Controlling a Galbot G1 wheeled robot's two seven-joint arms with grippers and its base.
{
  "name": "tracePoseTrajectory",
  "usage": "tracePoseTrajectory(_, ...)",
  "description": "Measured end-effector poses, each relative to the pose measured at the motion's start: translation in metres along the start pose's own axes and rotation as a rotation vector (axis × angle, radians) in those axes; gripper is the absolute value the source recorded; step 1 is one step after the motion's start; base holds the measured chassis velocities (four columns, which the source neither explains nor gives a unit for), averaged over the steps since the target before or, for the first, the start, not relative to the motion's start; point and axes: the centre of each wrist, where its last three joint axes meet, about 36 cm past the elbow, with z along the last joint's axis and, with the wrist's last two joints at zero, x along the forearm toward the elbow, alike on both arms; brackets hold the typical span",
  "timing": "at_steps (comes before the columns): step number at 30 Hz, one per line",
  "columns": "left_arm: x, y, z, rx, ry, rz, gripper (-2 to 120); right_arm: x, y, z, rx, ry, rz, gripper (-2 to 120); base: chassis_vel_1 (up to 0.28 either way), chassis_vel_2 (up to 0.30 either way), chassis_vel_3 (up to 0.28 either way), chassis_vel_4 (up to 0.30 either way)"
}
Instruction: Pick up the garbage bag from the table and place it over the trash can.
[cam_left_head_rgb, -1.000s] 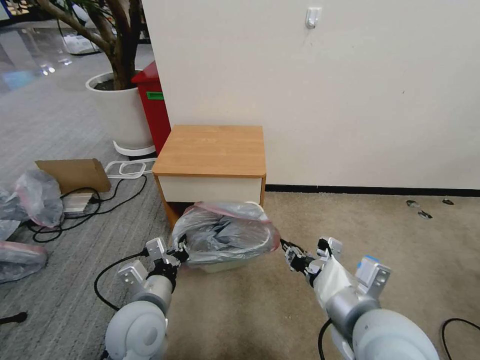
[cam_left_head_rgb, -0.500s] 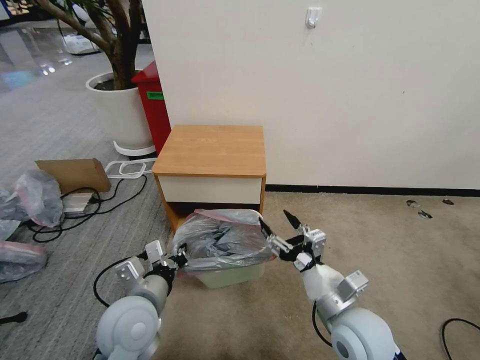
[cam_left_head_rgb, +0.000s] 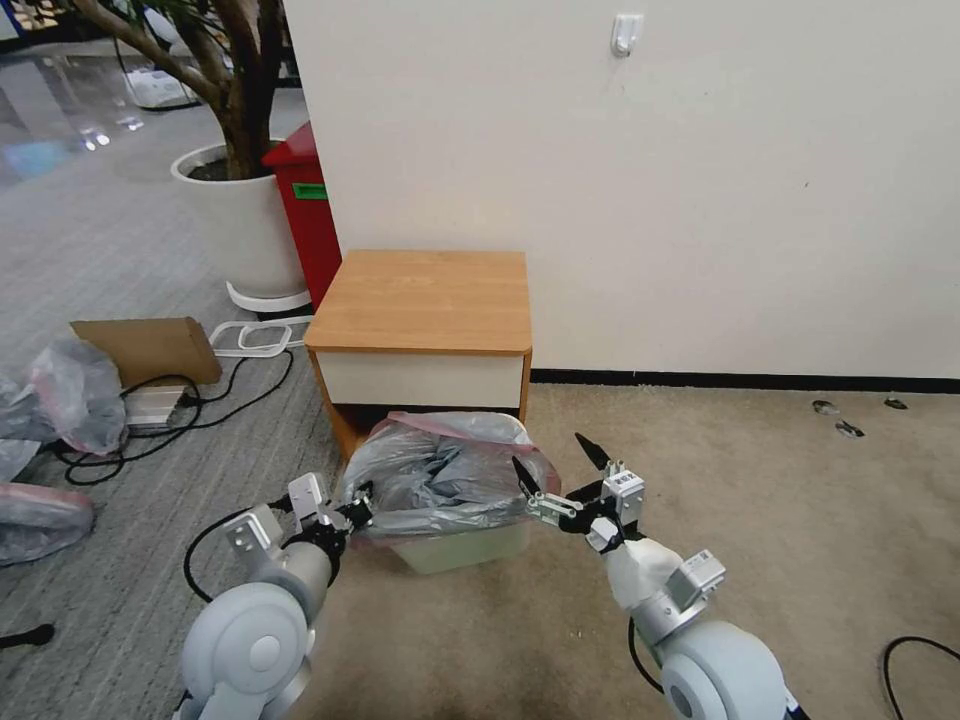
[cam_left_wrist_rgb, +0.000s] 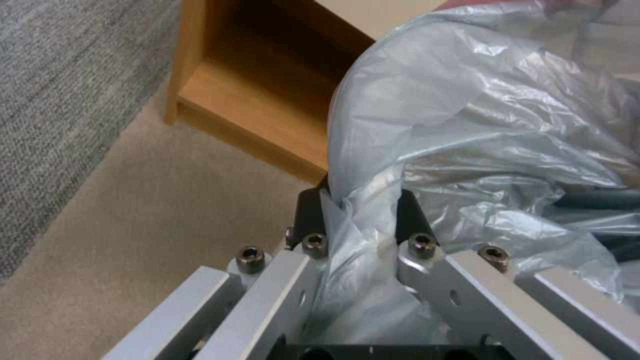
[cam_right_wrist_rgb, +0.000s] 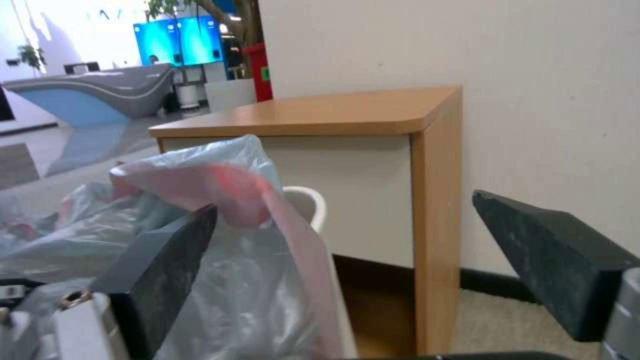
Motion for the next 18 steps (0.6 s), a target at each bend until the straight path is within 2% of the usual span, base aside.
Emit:
tracePoseTrajectory(4, 0.0024, -0.0021, 0.0005, 0.003, 0.002, 0.009, 5, -0.0033, -0.0019, -0.0007, 0.031, 0.004, 0.004, 92, 0.000, 0.000, 0.000, 0.000)
tracePoseTrajectory(6, 0.0044, -0.0038, 0.0008, 0.003, 0.003, 0.015, 5, -0.0037, -0.0025, -0.0006, 0.036, 0.001, 0.004, 82, 0.000, 0.000, 0.000, 0.000)
tracePoseTrajectory(7, 0.0044, -0.0038, 0.0008, 0.003, 0.003, 0.015, 5, -0.0037, -0.0025, -0.0006, 0.036, 0.001, 0.004, 82, 0.000, 0.000, 0.000, 0.000)
tracePoseTrajectory(10, 0.0065, -0.0056, 0.0022, 0.000, 0.012, 0.021, 5, -0.0043, -0.0033, -0.0023, 0.039, -0.014, 0.001, 67, 0.000, 0.000, 0.000, 0.000)
tracePoseTrajectory(12, 0.0069, -0.0063, 0.0025, -0.001, 0.013, 0.023, 5, -0.0046, -0.0038, -0.0021, 0.041, -0.017, -0.001, 63, 0.000, 0.000, 0.000, 0.000)
tracePoseTrajectory(14, 0.0077, -0.0084, 0.0037, -0.003, 0.017, 0.030, 5, -0.0053, -0.0050, 0.0003, 0.042, -0.026, -0.010, 51, 0.000, 0.000, 0.000, 0.000)
tracePoseTrajectory(15, 0.0077, -0.0084, 0.0037, -0.003, 0.017, 0.030, 5, -0.0053, -0.0050, 0.0003, 0.042, -0.026, -0.010, 51, 0.000, 0.000, 0.000, 0.000)
tracePoseTrajectory(18, 0.0078, -0.0097, 0.0047, -0.006, 0.021, 0.034, 5, -0.0055, -0.0050, -0.0001, 0.024, -0.033, -0.019, 37, 0.000, 0.000, 0.000, 0.000)
